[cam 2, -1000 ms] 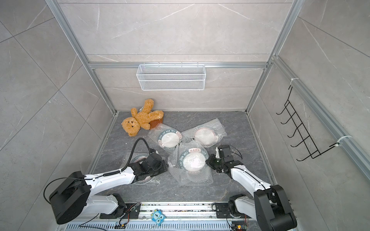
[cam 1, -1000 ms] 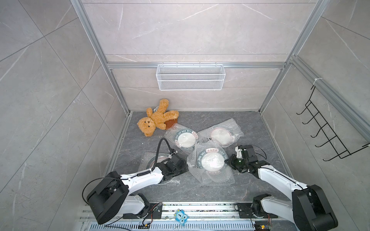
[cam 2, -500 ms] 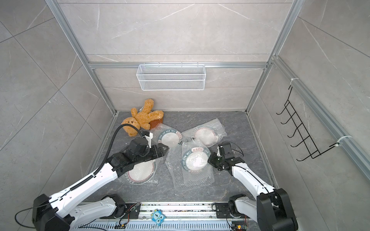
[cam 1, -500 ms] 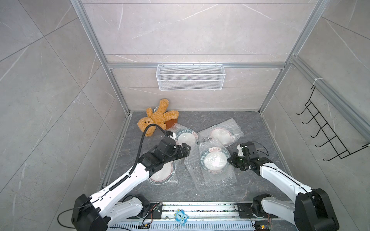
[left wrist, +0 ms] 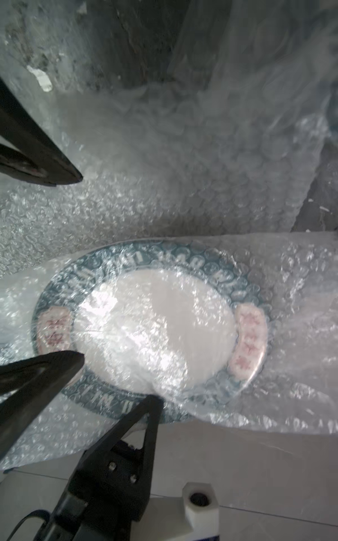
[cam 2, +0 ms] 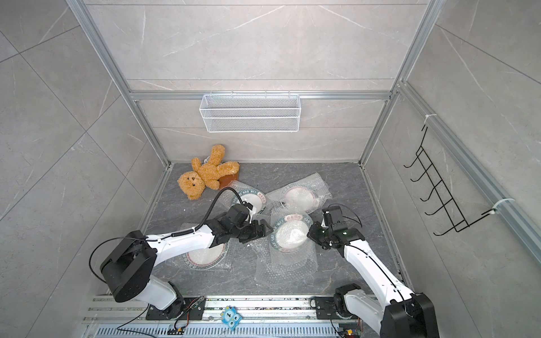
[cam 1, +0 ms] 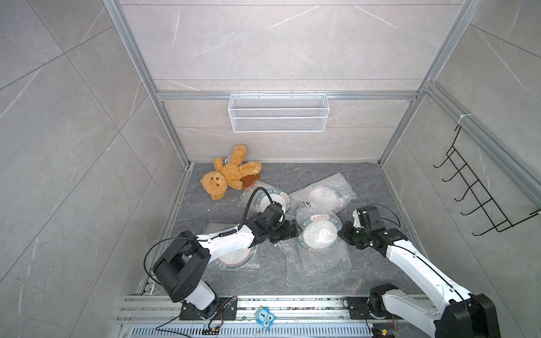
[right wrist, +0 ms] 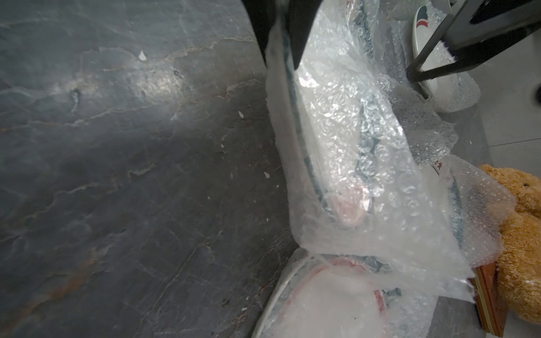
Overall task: Unpack dinner plates from bubble wrap
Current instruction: Unwrap the bubble wrap at the center of the board.
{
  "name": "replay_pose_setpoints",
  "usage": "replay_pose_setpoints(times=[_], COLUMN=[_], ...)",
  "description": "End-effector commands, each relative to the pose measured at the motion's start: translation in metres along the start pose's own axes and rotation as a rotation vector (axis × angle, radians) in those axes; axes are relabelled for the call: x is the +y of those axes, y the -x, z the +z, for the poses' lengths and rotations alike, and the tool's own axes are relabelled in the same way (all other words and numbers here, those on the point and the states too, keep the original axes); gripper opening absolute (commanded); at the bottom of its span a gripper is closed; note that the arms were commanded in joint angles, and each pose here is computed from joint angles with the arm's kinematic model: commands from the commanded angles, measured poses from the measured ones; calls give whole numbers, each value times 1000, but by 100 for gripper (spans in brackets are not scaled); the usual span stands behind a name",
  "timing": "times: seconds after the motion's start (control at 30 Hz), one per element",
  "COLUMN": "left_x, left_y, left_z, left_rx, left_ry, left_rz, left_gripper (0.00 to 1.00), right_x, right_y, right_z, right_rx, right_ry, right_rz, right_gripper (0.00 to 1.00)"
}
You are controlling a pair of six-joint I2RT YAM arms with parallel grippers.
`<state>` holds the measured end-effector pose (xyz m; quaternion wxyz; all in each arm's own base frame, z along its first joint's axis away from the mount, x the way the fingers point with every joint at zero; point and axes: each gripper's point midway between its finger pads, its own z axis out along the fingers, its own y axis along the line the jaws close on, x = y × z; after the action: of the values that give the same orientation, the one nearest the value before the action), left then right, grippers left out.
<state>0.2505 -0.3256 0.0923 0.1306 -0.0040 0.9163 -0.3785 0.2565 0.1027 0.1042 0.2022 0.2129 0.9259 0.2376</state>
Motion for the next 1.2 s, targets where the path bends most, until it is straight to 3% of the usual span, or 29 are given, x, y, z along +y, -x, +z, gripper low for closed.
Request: replay_pose_setpoints(times=[0.0, 0.17, 0.27, 0.8, 0.93, 1.1, 1.17], left_x=[-25, -36, -33, -27, -22, -12, -17], left_y=[16, 17, 17, 22, 23, 24, 26], left_z=[-2, 3, 11, 21, 15, 1, -5], left_rx=[-19, 15, 33, -8, -34, -77, -79], left_ry=[-148, -258, -260, -387, -359, -244, -237], left_rz=[-15, -17, -47, -326, -347, -312, -287], left_gripper=[92, 89, 83, 5, 0, 0, 0], right_x=[25, 36, 41, 55, 51, 49, 46], right_y=[5, 3, 3, 9, 10, 14, 19], right_z=[-14, -17, -18, -16, -15, -23, -30], right_rx=[8, 28, 31, 4, -2, -8, -30], right_ry=[86, 143, 169, 247, 230, 172, 131], right_rz=[-17, -13, -7, -30, -54, -100, -113], right_gripper=[0, 0, 0, 0, 0, 30, 58])
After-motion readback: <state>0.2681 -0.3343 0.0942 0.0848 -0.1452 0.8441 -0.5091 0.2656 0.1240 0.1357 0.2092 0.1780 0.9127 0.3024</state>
